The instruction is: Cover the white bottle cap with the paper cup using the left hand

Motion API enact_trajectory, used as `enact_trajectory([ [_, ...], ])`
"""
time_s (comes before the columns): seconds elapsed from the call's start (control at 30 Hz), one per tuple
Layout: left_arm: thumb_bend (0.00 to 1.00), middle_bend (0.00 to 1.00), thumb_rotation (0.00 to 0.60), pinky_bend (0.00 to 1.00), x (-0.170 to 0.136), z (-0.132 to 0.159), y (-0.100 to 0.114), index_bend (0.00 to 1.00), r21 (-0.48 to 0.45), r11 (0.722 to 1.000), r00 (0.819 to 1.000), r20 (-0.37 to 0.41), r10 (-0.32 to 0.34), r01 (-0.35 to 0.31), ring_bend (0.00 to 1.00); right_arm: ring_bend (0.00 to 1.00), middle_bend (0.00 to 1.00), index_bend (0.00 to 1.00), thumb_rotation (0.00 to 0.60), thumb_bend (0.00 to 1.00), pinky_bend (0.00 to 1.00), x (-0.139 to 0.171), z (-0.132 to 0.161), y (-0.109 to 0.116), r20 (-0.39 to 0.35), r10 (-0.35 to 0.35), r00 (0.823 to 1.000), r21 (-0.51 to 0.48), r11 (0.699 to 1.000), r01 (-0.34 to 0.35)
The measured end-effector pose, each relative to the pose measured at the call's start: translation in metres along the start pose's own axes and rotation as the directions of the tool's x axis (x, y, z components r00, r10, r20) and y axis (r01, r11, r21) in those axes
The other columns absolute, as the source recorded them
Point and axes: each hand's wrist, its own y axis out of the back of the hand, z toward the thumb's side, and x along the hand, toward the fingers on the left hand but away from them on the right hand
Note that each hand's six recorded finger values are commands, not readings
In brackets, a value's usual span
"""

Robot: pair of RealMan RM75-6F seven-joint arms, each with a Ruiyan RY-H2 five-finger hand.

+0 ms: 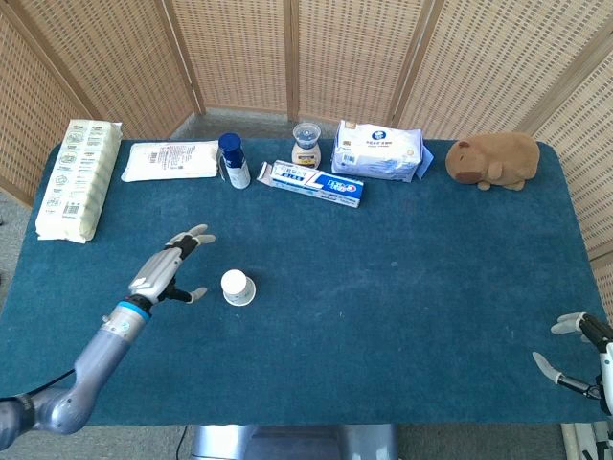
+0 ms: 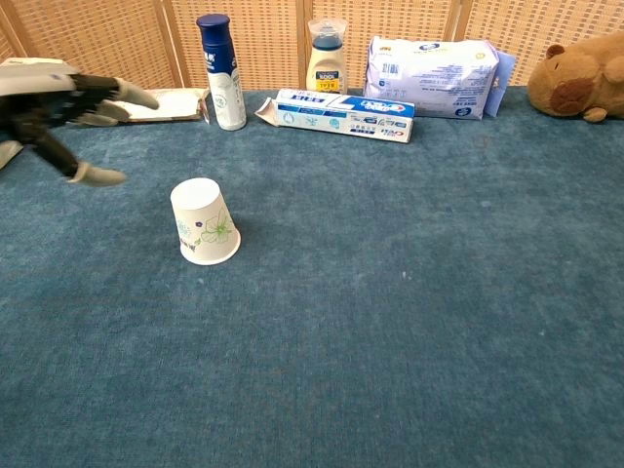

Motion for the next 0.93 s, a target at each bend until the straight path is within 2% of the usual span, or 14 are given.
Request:
enact_trajectory([
  [0.27, 0.3, 0.0, 0.593, 0.0, -0.063, -0.023, 0.026, 0.13, 0.11, 0.993, 0.995, -0.076, 0.058, -0.049, 0.0, 0.4, 0.39, 0.44, 0.411, 0.26, 0.42, -0.004, 0.001, -0.005, -0.004, 0.025, 1.0, 0.07, 0.997, -0.025],
  [0.6, 0.3, 0.0, 0.592, 0.0, -0.135, -0.035, 0.037, 0.13, 0.203, 0.973, 0.988, -0.089, 0.13, -0.109, 0.0, 0.4, 0.39, 0.44, 0.41, 0.26, 0.4, -0.007, 0.012, -0.02, -0.041, 0.071, 0.997, 0.157, 0.986, -0.064],
  [0.93, 0.29, 0.0, 0.589, 0.0, -0.201, -0.048, 0.046, 0.13, 0.211, 0.959, 0.965, -0.14, 0.222, -0.19, 0.0, 0.4, 0.39, 0.44, 0.408, 0.26, 0.4, -0.012, 0.026, -0.035, -0.082, 0.098, 0.992, 0.158, 0.984, -0.084],
])
